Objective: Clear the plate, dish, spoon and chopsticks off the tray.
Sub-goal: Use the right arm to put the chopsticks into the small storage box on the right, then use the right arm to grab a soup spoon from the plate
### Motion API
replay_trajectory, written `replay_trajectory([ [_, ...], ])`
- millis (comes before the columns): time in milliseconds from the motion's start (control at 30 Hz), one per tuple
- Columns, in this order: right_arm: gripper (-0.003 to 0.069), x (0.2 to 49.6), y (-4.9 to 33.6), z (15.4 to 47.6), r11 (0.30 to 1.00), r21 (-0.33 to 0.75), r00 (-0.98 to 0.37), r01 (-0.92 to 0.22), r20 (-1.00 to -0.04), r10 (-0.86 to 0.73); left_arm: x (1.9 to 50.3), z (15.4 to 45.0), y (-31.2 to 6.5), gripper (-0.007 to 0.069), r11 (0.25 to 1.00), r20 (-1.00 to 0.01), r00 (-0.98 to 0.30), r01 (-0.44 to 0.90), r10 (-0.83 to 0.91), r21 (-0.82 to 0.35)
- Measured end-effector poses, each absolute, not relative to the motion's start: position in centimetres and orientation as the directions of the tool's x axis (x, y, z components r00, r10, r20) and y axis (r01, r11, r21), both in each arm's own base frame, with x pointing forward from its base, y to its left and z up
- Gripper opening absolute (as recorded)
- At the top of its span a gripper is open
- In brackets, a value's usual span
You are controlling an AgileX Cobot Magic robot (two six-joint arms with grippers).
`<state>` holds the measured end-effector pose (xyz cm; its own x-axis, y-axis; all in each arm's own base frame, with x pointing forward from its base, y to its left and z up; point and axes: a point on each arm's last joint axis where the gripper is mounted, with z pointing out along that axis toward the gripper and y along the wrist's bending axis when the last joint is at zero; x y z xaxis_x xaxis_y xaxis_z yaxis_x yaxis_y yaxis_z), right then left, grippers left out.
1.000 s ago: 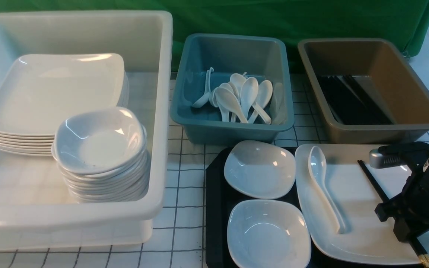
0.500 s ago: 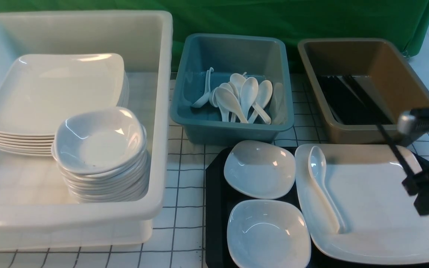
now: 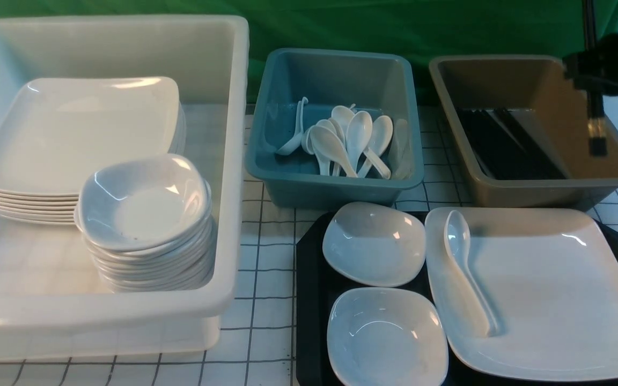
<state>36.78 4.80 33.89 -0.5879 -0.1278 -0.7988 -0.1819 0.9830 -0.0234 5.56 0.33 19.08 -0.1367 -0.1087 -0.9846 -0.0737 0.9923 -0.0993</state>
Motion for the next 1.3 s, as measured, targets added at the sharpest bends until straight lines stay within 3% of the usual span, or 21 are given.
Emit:
replay_trajectory([
  [233,0.0124,42.4,5.3,28.4,0.991,0.008,-0.478,-0.130,-0.876,-0.056,5.6,19.1,0.3,0.0021,0.992,-0.985,-0.137,-0.074,-0.109,-0.099],
  [500,0.0142,44.8,5.5,21.4,0.994,0.040,-0.567,-0.102,-0.823,-0.025,5.6,19.1,0.3,0.0021,0.993,-0.985,-0.137,-0.074,-0.104,-0.094],
  [667,0.0189,44.8,5.5,19.7,0.994,0.042,-0.630,-0.101,-0.776,-0.031,5.6,19.1,0.3,0.0021,0.993,-0.985,-0.137,-0.074,-0.104,-0.094],
  [833,0.0263,44.3,5.5,19.9,0.994,0.043,-0.663,-0.102,-0.748,-0.036,5.6,19.1,0.3,0.0021,0.992,-0.985,-0.137,-0.074,-0.109,-0.099],
  [1000,0.0277,43.0,5.5,21.9,0.993,0.046,-0.720,-0.108,-0.692,-0.046,5.6,19.1,0.3,0.0021,0.992,-0.985,-0.137,-0.074,-0.109,-0.099],
  [1167,0.0195,40.4,5.3,26.4,0.990,0.038,-0.770,-0.136,-0.633,-0.082,5.6,19.1,0.3,0.0021,0.993,-0.985,-0.137,-0.074,-0.104,-0.094],
  [1300,0.0070,36.4,4.9,31.3,0.985,0.033,-0.799,-0.169,-0.590,-0.118,5.6,19.1,0.3,0.0021,0.993,-0.985,-0.137,-0.074,-0.104,-0.094],
])
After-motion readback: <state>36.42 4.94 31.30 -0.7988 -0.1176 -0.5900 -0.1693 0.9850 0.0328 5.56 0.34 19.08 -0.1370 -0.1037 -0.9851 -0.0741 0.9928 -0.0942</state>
